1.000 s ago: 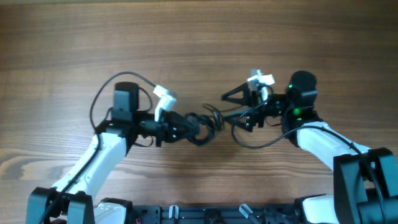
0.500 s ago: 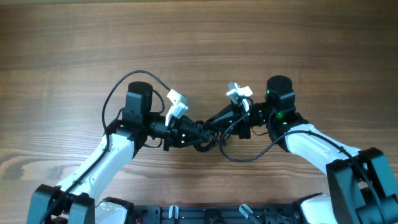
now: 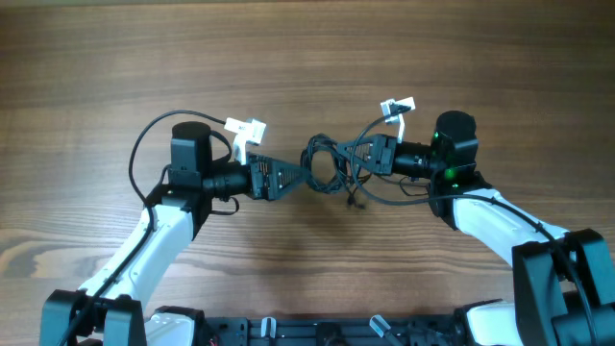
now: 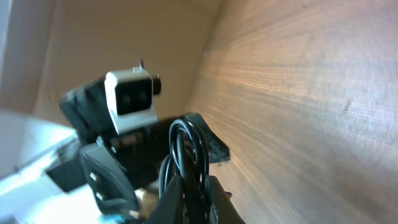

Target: Untangle cables

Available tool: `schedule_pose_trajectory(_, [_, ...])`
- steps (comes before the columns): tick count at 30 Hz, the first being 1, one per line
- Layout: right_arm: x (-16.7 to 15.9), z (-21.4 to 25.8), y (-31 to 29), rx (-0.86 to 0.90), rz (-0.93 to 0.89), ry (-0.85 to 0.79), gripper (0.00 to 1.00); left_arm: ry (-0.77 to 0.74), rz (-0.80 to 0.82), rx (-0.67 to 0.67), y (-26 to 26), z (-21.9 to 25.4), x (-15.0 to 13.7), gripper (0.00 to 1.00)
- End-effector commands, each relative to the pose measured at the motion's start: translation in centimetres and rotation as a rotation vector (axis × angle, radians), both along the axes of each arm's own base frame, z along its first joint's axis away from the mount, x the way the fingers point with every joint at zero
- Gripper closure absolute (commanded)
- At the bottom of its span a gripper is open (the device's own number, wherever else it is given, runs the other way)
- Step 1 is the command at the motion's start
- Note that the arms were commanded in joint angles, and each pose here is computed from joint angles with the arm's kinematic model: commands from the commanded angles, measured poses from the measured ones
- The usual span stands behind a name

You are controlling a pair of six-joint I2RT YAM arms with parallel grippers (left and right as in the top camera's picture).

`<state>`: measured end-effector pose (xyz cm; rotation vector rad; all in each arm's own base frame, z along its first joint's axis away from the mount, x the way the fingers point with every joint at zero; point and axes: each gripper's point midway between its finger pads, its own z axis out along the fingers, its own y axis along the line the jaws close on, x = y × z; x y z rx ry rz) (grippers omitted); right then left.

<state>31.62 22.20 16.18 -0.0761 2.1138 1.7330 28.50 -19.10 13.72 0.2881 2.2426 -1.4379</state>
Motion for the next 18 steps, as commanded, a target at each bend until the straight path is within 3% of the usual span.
schedule_pose_trajectory(1, [1.6,0.2,-0.5,0.076,-0.141,0.259,0.95,0.094,0.126,0.066,0.4,-1.4,1.2,0.00])
schedule_pose_trajectory(4, [2.3,0.6,-0.7,0.102,-0.182,0.282,0.96,0.076,0.104,0.051,-0.8,-0.9,1.1,0.00])
schedule_pose_trajectory(9, [2.4,0.6,0.6,0.098,-0.209,0.281,0.96,0.238,0.270,-0.009,-0.7,-0.6,2.6,0.20])
schedule_pose_trajectory(12, [2.2,0.6,1.8,0.092,-0.224,0.266,0.95,0.245,0.297,-0.042,-0.7,0.1,3.2,0.37])
schedule_pose_trajectory(13, [2.1,0.9,2.3,0.095,-0.221,0.248,0.96,0.232,0.297,-0.045,-0.8,0.3,3.3,0.45])
schedule_pose_trajectory(15, [1.8,1.6,3.2,0.105,-0.206,0.204,0.96,0.223,0.327,-0.033,-0.4,0.1,3.8,0.71])
schedule_pose_trajectory(16, [1.7,1.8,3.4,0.105,-0.200,0.191,0.94,0.218,0.348,-0.023,-0.2,0.0,4.1,0.91])
schedule_pose_trajectory(17, [1.7,1.9,3.5,0.091,-0.196,0.141,0.83,0.207,0.387,-0.009,0.4,-0.2,4.6,0.96])
schedule_pose_trajectory(18, [1.9,1.9,3.3,0.043,-0.194,0.019,0.40,0.166,0.434,0.000,1.5,0.0,5.7,0.96])
